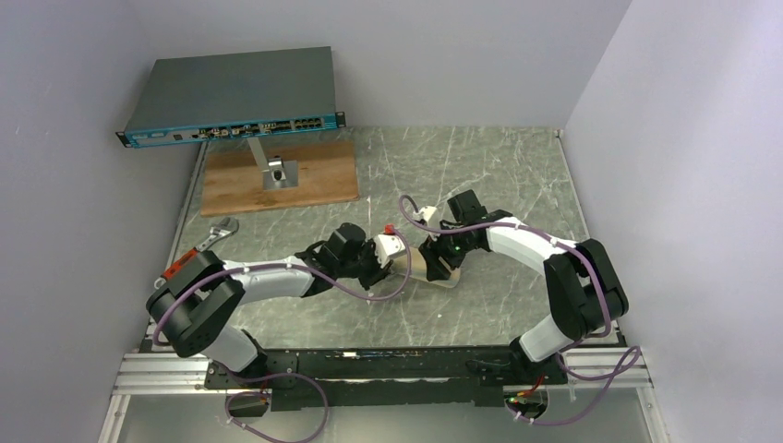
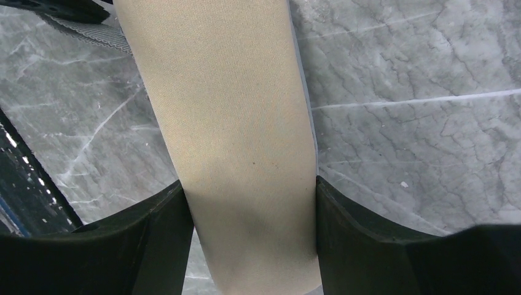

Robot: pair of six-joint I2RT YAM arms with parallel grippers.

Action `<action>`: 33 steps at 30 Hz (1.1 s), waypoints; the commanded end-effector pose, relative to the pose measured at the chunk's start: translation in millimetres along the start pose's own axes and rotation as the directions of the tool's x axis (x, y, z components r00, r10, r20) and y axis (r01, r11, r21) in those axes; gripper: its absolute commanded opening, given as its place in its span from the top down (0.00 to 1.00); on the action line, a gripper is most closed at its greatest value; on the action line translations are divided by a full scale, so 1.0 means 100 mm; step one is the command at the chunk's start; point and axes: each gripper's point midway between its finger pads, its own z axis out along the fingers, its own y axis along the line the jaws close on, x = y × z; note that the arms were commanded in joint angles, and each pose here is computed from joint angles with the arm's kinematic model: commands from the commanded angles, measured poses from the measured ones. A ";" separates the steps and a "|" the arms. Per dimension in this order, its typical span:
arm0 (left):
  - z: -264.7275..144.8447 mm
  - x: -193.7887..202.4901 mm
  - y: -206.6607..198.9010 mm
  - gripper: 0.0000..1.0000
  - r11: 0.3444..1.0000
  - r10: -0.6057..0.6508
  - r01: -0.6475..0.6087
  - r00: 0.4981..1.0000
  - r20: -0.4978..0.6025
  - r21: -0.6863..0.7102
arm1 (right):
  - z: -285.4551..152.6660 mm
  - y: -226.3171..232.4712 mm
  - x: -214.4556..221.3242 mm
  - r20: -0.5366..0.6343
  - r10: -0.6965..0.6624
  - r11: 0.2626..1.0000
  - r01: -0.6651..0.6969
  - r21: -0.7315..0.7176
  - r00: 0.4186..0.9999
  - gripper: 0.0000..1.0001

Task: Open the umbrella

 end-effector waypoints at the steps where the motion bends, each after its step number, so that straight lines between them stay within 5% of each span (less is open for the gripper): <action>1: 0.07 -0.27 -0.01 0.83 0.999 -0.037 0.038 0.997 0.072 -0.010 | 0.01 0.15 0.06 -0.036 0.103 0.993 -0.105 -0.055 0.994 0.59; 14: 0.25 -0.18 0.05 0.73 0.971 -0.176 0.177 0.984 0.018 -0.162 | 0.03 0.20 0.03 -0.027 0.170 0.983 -0.171 -0.072 0.985 0.61; 24: 0.33 -0.34 0.23 0.79 0.940 -0.218 0.220 0.975 0.040 -0.259 | 0.07 0.18 0.07 -0.065 0.166 0.984 -0.170 -0.054 0.984 0.64; 28: 0.32 -0.35 0.31 1.00 0.921 -0.238 0.240 0.970 0.046 -0.306 | 0.08 0.19 0.09 -0.076 0.163 0.984 -0.168 -0.059 0.984 0.64; 33: 0.17 -0.34 0.41 1.00 0.908 -0.245 0.252 0.967 0.064 -0.334 | 0.05 0.16 0.16 -0.096 0.123 0.991 -0.127 -0.038 0.988 0.66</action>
